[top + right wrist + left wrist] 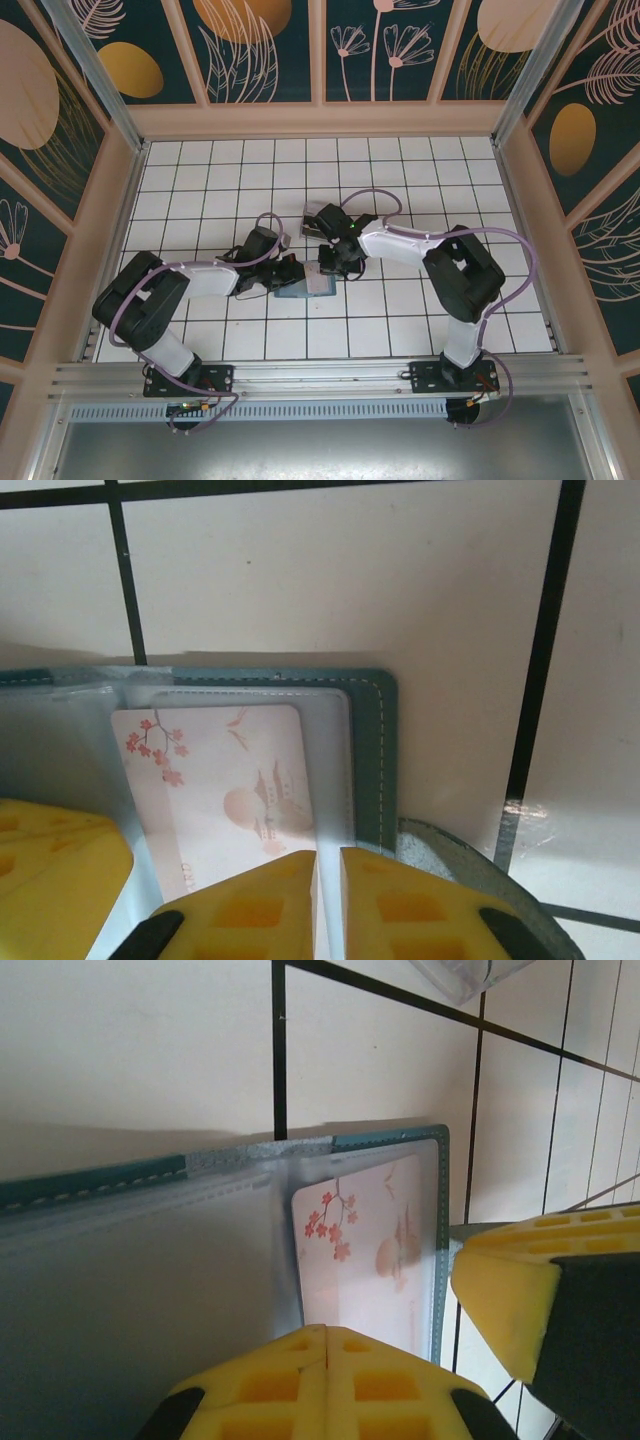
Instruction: Take the credit cards out of the card holder
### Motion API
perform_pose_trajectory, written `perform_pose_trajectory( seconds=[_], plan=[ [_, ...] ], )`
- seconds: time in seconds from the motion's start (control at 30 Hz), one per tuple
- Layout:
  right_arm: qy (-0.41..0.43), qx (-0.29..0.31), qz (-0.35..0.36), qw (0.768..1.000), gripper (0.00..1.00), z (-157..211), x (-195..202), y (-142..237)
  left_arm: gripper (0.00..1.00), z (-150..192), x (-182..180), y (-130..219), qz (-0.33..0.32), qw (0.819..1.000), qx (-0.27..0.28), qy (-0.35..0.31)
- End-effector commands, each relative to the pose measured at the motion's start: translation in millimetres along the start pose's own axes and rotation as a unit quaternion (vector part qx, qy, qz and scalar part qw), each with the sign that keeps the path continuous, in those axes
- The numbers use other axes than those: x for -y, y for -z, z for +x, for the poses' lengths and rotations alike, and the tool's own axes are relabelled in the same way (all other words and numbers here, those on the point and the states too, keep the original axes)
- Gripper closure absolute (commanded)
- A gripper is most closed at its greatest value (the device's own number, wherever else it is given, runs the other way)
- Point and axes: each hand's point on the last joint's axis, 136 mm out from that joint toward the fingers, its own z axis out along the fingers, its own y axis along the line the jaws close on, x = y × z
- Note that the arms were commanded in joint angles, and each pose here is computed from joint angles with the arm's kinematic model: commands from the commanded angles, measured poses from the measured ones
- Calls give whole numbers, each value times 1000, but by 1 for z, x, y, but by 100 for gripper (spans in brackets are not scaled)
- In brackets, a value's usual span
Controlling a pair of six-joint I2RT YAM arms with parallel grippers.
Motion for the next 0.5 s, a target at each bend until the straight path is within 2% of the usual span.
perform_pose_trajectory(
  seconds=[0.0,0.33,0.47],
  plan=[
    [-4,-12,28,1000,89,6,15,-16,98,-2,2,4,-3,1000,3,0],
    [-3,-23,33,999,96,12,20,-25,78,-1,2,-3,3,1000,-6,14],
    [-2,-23,32,999,97,12,19,-25,76,0,3,-5,12,1000,-10,17]
  ],
)
